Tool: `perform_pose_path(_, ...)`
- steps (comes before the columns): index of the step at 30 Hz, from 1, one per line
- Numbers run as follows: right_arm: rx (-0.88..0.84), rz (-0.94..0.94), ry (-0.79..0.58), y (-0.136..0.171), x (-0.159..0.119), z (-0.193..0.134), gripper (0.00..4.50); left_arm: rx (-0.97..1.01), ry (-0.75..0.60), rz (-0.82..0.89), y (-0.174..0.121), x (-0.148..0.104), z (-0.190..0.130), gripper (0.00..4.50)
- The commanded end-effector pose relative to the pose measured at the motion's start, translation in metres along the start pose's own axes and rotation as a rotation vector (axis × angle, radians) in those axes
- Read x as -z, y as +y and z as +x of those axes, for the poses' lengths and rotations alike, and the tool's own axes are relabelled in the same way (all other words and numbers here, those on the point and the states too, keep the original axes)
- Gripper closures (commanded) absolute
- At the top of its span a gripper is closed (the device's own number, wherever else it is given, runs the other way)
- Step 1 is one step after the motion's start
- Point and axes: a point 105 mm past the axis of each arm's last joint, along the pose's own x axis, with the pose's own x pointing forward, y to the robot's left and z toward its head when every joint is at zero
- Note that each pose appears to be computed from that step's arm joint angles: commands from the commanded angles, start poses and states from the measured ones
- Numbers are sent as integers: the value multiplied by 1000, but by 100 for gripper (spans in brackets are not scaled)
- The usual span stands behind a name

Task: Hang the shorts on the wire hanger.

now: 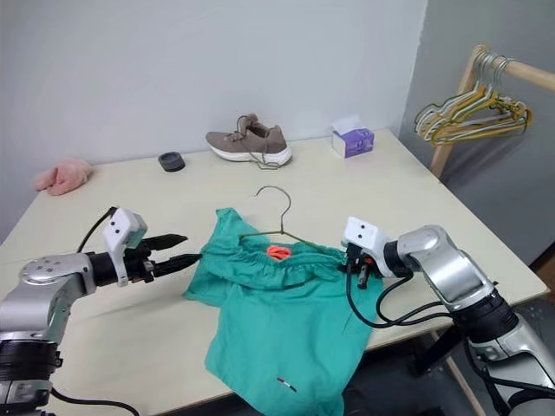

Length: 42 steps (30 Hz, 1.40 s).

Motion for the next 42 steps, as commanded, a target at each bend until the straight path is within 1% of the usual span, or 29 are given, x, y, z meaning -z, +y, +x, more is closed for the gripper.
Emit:
perform_pose_path(1,82,17,-44,-12,-6,-19,450,-1,-46,-17,1,-11,-4,89)
perform_pose_path(2,91,26,-42,-13,-4,-21,450,22,-41,-13,-4,-11,-2,68)
perform_pose_path(4,106,43,-39,-13,0,-26,450,53,-41,30,-10,-14,4,6)
perform_pose_path(7,116,65,-37,-10,3,-34,450,84,-58,75,-16,-22,14,2)
perform_pose_path(13,167,152,-68,-6,8,-54,450,211,-98,123,-39,-40,30,2)
perform_pose_path(17,223,259,-114,-6,11,-70,450,280,-135,142,-53,-54,36,2)
perform_pose_path(21,342,426,-147,-15,28,-98,450,364,-188,139,-71,-71,43,2)
perform_pose_path(24,458,565,-155,-23,48,-120,450,442,-218,140,-87,-82,46,2)
perform_pose_path(26,581,672,-146,-30,70,-140,450,496,-243,150,-100,-91,50,2)
perform_pose_path(29,705,769,-141,-34,92,-163,450,544,-276,155,-112,-102,54,2)
perform_pose_path(31,854,864,-137,-38,116,-191,450,569,-315,165,-123,-115,62,2)
perform_pose_path(33,978,923,-126,-39,135,-214,450,576,-342,183,-130,-125,68,2)
perform_pose_path(36,1210,972,-73,-43,160,-252,450,542,-337,247,-137,-133,82,2)
perform_pose_path(38,1321,969,-29,-45,169,-271,450,531,-344,276,-141,-139,87,2)
perform_pose_path(39,1360,961,-12,-45,171,-279,450,529,-341,284,-142,-140,89,2)
perform_pose_path(42,1451,904,9,-55,167,-299,450,529,-327,331,-149,-146,96,2)
